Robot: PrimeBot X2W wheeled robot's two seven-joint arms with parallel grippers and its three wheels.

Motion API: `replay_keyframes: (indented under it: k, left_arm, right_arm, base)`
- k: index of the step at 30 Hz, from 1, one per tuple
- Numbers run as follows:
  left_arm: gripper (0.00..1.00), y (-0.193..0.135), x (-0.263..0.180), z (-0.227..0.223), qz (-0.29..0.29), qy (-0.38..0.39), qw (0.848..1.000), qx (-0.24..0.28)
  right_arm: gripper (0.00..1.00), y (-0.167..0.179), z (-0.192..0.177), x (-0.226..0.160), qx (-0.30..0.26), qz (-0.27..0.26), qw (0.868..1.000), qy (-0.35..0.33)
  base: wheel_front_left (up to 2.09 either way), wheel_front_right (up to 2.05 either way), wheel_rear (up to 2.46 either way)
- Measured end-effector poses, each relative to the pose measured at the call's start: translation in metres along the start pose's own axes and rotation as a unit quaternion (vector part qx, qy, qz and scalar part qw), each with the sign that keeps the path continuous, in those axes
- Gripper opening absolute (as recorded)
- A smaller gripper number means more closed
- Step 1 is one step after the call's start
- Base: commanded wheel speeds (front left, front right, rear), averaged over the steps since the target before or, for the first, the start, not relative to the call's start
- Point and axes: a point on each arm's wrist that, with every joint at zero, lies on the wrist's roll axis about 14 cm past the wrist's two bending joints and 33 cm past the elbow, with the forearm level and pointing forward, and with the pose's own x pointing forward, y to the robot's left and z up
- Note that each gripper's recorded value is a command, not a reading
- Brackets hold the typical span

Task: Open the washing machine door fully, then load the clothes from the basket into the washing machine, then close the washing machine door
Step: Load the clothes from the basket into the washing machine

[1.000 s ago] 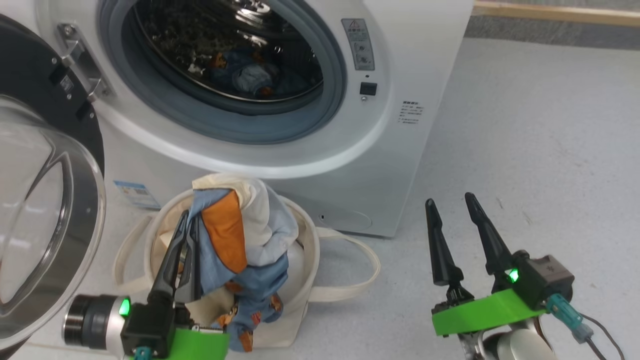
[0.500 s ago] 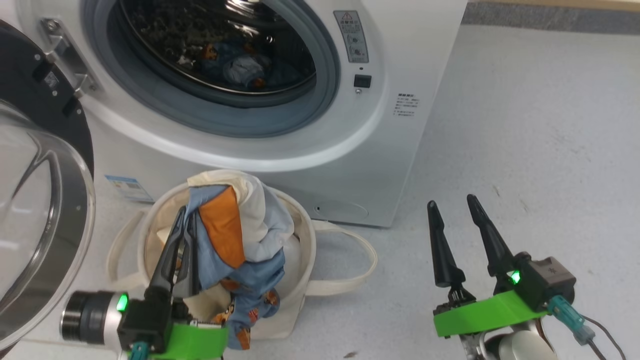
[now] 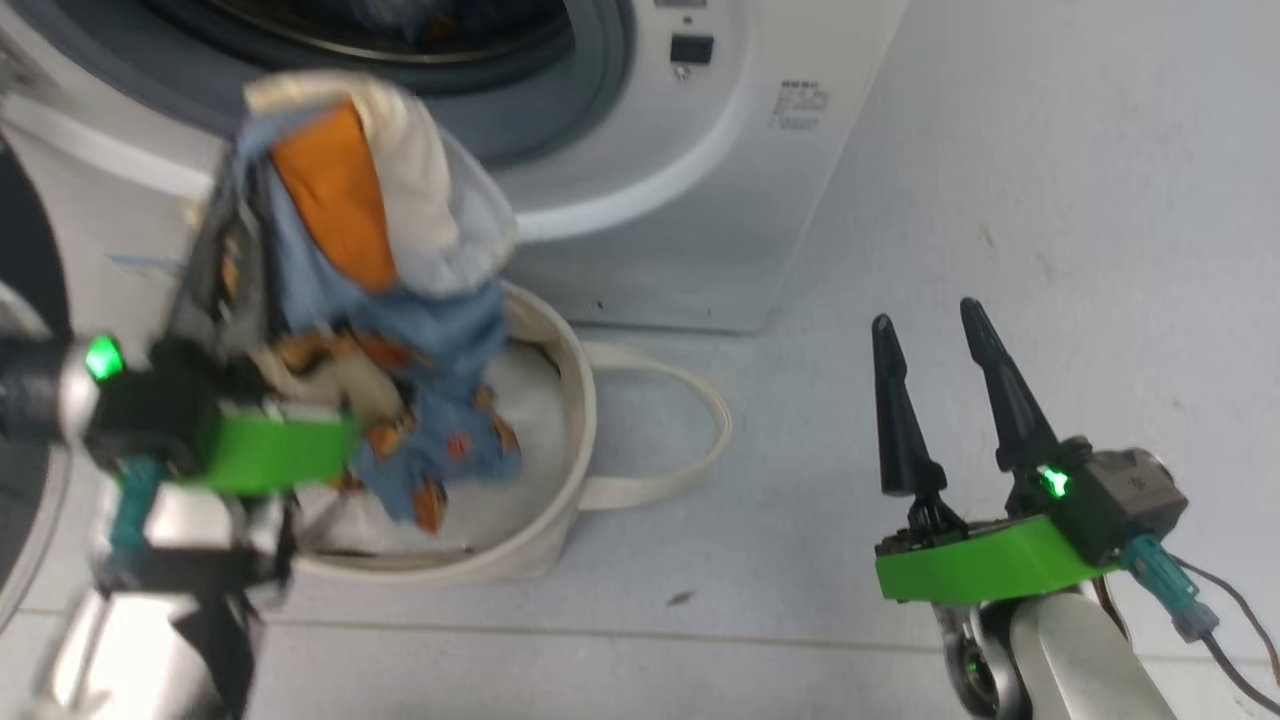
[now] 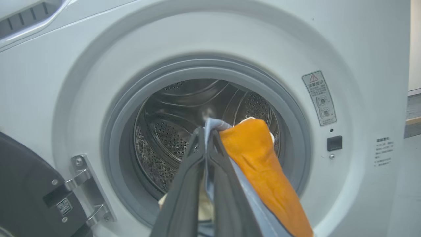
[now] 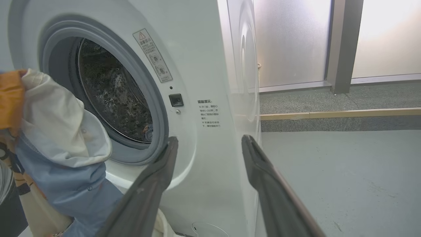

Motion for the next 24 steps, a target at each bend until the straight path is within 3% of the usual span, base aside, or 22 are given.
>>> replay_keyframes:
  k: [5, 10, 16, 21, 22, 23, 24]
  left_arm:
    - [0.00, 0.005, 0.070, -0.007, 0.008, -0.037, 0.999, -0.008]
    - [0.00, 0.000, 0.128, -0.056, 0.016, -0.009, 0.999, -0.034]
    - [0.00, -0.007, 0.167, -0.139, 0.036, 0.066, 0.996, -0.048]
    - [0.00, -0.005, 0.194, -0.158, 0.056, 0.064, 0.996, -0.032]
    - [0.63, -0.009, 0.200, -0.157, 0.049, 0.056, 0.997, -0.017]
    - [1.00, -0.014, 0.204, -0.158, 0.045, 0.050, 0.998, -0.011]
    - [1.00, -0.021, 0.206, -0.161, 0.037, 0.049, 0.998, -0.009]
  right_arm:
    - [1.00, -0.017, -0.025, 0.015, -0.009, -0.009, 1.000, 0.021]
    - [1.00, -0.035, -0.057, 0.031, -0.012, -0.015, 0.999, 0.043]
    - [1.00, -0.053, -0.095, 0.037, 0.002, -0.029, 0.997, 0.071]
    - [1.00, -0.063, -0.118, 0.031, 0.008, -0.041, 0.995, 0.096]
    - [1.00, -0.066, -0.123, 0.029, 0.008, -0.044, 0.994, 0.102]
    - [1.00, -0.068, -0.127, 0.028, 0.009, -0.048, 0.993, 0.106]
    - [1.00, -0.071, -0.131, 0.026, 0.013, -0.052, 0.992, 0.110]
  base:
    - [0.00, 0.00, 0.00]
    - [0.00, 0.00, 0.00]
    - [0.00, 0.00, 0.00]
    - [0.00, 0.00, 0.00]
    - [0.00, 0.00, 0.00]
    - [0.00, 0.00, 0.00]
    - [0.00, 0.00, 0.00]
